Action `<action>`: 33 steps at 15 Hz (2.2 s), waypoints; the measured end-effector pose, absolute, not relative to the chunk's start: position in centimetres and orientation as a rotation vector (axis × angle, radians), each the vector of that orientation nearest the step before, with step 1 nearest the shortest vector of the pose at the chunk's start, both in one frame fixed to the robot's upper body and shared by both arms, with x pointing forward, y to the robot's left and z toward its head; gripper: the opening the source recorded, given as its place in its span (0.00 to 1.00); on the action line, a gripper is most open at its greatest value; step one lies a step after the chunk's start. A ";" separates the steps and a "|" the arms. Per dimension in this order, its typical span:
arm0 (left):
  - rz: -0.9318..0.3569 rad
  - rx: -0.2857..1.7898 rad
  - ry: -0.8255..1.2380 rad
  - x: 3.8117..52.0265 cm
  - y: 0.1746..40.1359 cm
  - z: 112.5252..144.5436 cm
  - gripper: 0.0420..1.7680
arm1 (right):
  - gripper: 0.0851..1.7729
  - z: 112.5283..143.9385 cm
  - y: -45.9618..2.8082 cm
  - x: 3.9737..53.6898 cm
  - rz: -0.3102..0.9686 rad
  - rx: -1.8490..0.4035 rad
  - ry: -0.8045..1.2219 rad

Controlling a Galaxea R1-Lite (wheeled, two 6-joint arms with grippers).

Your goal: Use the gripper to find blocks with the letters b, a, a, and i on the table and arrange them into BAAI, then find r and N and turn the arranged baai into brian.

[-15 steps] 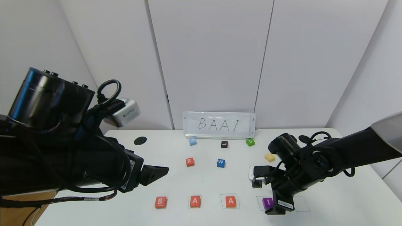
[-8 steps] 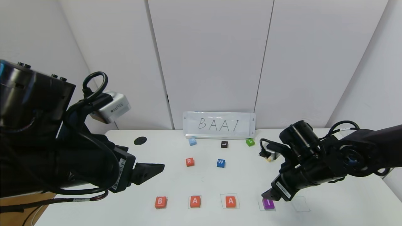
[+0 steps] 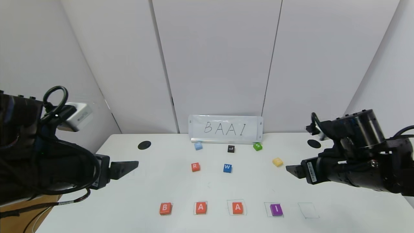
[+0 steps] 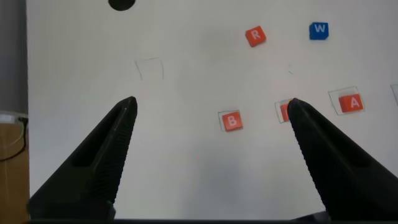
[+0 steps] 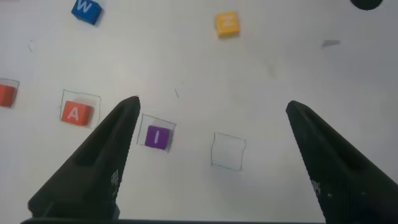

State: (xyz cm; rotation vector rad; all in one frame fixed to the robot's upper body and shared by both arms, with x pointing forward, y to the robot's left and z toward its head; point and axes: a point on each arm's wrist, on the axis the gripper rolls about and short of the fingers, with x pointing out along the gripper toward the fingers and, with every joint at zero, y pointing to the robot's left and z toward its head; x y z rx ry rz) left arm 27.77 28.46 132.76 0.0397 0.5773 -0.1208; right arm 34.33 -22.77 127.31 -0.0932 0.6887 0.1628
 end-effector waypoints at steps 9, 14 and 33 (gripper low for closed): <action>-0.022 -0.025 0.248 19.9 32.7 135.9 0.97 | 0.96 134.6 -28.0 23.4 0.028 -0.042 0.325; -0.028 0.034 0.030 13.8 33.1 137.6 0.97 | 0.96 137.5 -31.4 17.0 -0.220 -0.143 0.091; 0.062 0.099 -0.369 1.0 33.7 136.4 0.97 | 0.96 134.7 -34.1 1.1 -0.299 -0.282 -0.432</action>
